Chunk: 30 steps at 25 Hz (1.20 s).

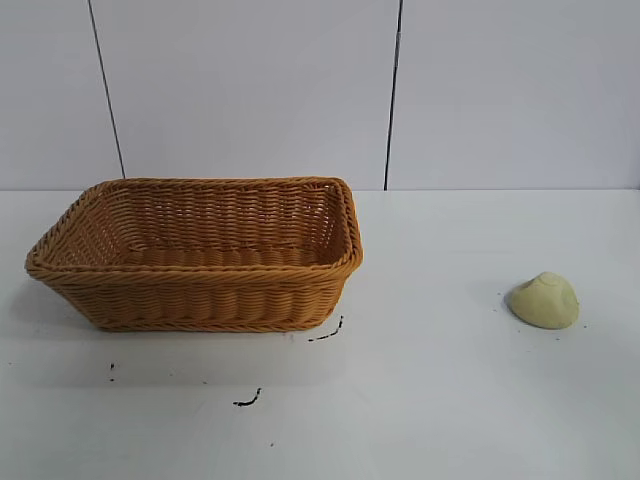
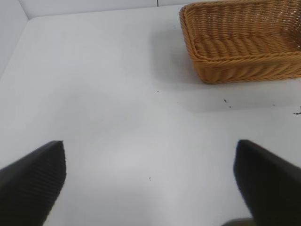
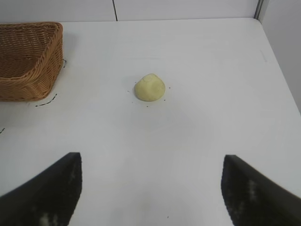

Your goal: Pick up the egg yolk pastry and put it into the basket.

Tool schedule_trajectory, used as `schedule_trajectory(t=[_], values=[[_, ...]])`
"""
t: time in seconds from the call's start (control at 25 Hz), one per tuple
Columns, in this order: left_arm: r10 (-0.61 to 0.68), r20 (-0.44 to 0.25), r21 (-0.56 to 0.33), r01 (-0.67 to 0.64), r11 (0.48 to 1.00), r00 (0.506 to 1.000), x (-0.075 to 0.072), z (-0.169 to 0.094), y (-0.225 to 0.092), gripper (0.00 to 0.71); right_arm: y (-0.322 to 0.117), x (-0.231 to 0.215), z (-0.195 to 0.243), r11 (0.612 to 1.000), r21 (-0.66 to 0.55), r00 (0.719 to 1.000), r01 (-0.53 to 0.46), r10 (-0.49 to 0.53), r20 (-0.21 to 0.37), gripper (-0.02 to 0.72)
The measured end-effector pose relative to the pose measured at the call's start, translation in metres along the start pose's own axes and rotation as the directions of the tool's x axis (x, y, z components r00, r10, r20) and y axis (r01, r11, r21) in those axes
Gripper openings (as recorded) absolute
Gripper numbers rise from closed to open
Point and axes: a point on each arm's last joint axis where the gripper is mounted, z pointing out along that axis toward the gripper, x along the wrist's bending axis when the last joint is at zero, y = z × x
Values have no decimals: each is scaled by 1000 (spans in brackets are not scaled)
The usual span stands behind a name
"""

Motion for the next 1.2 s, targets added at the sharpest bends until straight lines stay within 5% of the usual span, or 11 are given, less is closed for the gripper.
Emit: schedule_trajectory(t=[0.4, 0.64, 1.2], values=[[0, 0, 0, 0, 1000, 1000, 0, 0, 0, 697, 2, 0, -1, 1000, 5, 1000, -1, 1, -2, 582], [0, 0, 0, 0, 1000, 1000, 0, 0, 0, 697, 45, 1, 11, 989, 141, 999, -50, 51, -3, 596], [0, 0, 0, 0, 1000, 1000, 0, 0, 0, 697, 163, -2, 172, 861, 509, 1000, -8, 3, 11, 613]])
